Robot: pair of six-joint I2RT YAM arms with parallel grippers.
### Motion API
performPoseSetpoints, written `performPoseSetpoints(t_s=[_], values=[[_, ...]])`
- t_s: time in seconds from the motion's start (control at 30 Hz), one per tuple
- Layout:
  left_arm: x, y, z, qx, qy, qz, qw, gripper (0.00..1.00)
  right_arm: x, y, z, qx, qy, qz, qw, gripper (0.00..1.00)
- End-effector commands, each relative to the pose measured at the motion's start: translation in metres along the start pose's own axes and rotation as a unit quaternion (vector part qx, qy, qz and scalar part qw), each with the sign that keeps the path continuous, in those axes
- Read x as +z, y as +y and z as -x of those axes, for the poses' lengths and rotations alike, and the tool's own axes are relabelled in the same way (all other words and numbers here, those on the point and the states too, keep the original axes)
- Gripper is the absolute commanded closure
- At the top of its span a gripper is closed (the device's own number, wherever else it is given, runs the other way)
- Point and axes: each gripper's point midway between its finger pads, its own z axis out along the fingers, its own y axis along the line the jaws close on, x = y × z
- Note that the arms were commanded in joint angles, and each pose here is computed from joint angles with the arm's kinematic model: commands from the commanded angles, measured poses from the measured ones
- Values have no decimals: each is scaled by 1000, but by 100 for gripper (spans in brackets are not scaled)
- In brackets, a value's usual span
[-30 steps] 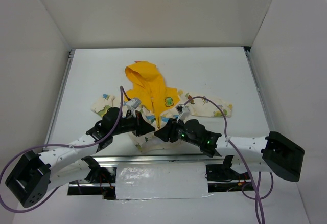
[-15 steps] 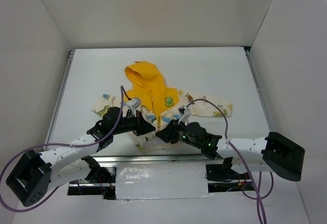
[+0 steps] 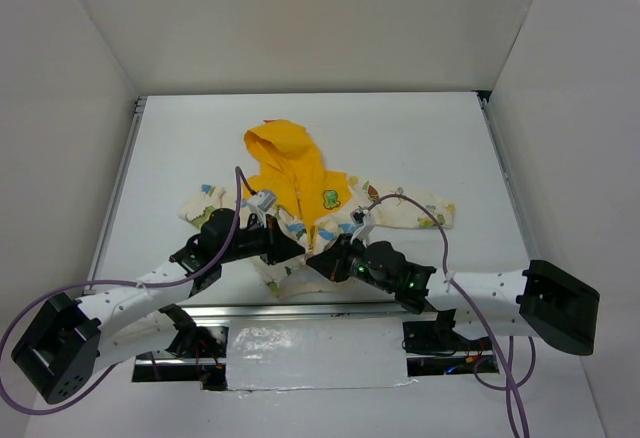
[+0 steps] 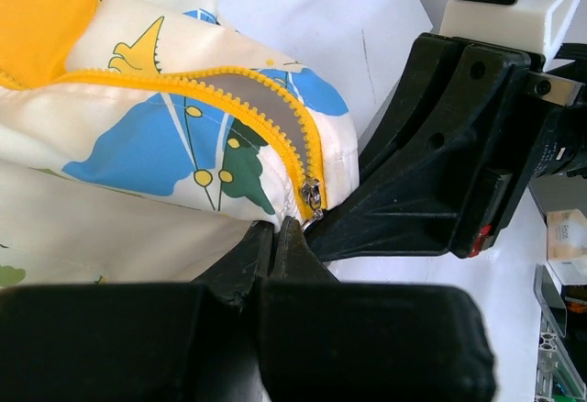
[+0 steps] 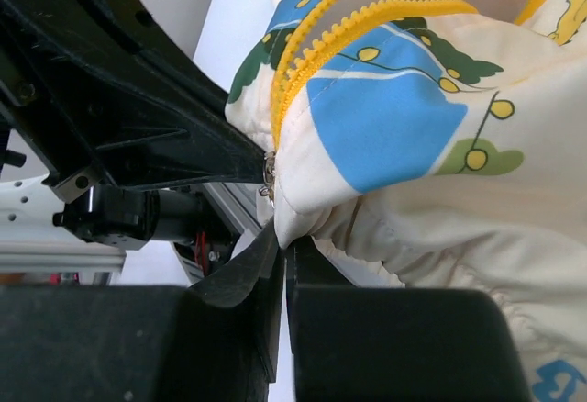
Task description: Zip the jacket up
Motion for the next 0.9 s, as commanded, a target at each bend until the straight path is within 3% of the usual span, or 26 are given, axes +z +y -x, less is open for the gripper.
performPoseSetpoints(t_s=[0.0, 0.27, 0.53, 0.87], values=[[2, -25, 23, 19, -27, -43, 999, 100, -2, 16, 19, 12, -45, 24, 999, 97], [4, -19, 21, 20, -22, -33, 999, 100, -8, 33, 21, 71, -30, 41, 996, 100], [5, -15, 18, 22, -21, -27, 999, 100, -9, 34, 23, 148, 7, -50, 988, 100], [3, -14, 15, 28, -20, -29, 999, 100, -21, 66, 26, 277, 58, -70, 957, 100]])
